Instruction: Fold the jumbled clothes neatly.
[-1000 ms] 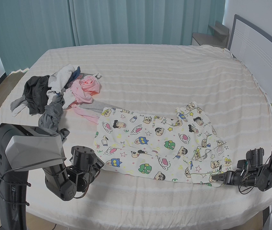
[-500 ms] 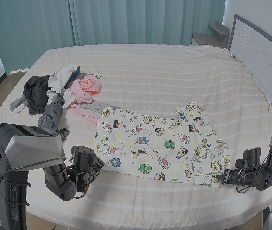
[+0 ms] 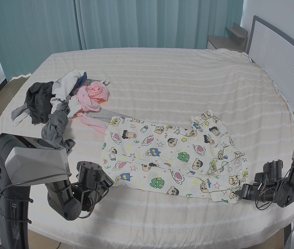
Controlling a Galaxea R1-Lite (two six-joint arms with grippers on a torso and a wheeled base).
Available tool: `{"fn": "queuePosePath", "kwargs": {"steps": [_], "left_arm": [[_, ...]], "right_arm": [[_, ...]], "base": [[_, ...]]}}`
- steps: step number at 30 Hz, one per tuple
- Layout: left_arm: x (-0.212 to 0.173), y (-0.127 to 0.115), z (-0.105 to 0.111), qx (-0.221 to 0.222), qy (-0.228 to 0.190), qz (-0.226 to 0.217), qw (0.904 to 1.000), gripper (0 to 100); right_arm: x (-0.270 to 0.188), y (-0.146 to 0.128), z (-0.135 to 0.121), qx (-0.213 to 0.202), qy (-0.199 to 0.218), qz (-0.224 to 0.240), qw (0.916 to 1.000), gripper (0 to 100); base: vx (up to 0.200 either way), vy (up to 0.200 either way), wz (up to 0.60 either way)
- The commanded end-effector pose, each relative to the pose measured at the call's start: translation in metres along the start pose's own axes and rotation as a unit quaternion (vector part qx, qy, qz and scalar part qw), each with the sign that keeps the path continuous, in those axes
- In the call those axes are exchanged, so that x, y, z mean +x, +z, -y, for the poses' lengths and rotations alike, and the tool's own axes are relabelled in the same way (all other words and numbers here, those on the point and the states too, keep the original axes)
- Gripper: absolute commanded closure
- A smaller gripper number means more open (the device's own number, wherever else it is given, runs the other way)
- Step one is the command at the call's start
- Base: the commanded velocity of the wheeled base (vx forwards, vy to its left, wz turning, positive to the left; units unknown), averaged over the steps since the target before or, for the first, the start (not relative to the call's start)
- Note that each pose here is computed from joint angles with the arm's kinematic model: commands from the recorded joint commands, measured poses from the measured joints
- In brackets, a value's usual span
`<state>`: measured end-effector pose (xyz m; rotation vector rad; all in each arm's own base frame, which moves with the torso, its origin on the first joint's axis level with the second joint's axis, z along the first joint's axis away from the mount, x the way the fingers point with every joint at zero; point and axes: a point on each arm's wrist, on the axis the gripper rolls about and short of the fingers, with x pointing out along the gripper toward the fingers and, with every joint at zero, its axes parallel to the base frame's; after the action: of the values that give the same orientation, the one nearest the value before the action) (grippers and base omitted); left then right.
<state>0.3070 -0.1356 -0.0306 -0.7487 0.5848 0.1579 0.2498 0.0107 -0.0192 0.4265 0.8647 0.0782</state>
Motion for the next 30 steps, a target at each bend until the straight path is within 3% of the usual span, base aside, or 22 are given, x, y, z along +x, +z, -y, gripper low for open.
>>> {"fn": "queuePosePath", "kwargs": {"steps": [1,20,30], "left_arm": [[-0.016,0.002,0.0,0.006,-0.013,-0.023,0.9996,100],[-0.029,0.003,-0.016,0.063,0.018,-0.034,0.9973,100],[-0.03,0.005,-0.016,0.044,0.015,-0.035,0.9983,100]], "right_arm": [[-0.011,0.002,-0.003,-0.005,0.004,0.011,0.9999,100],[-0.03,-0.003,-0.007,-0.006,-0.002,-0.007,1.0,100],[-0.028,-0.002,-0.011,-0.012,0.004,-0.008,0.9999,100]], "base": [[0.0,0.0,0.0],[0.0,0.0,0.0],[0.0,0.0,0.0]]}}
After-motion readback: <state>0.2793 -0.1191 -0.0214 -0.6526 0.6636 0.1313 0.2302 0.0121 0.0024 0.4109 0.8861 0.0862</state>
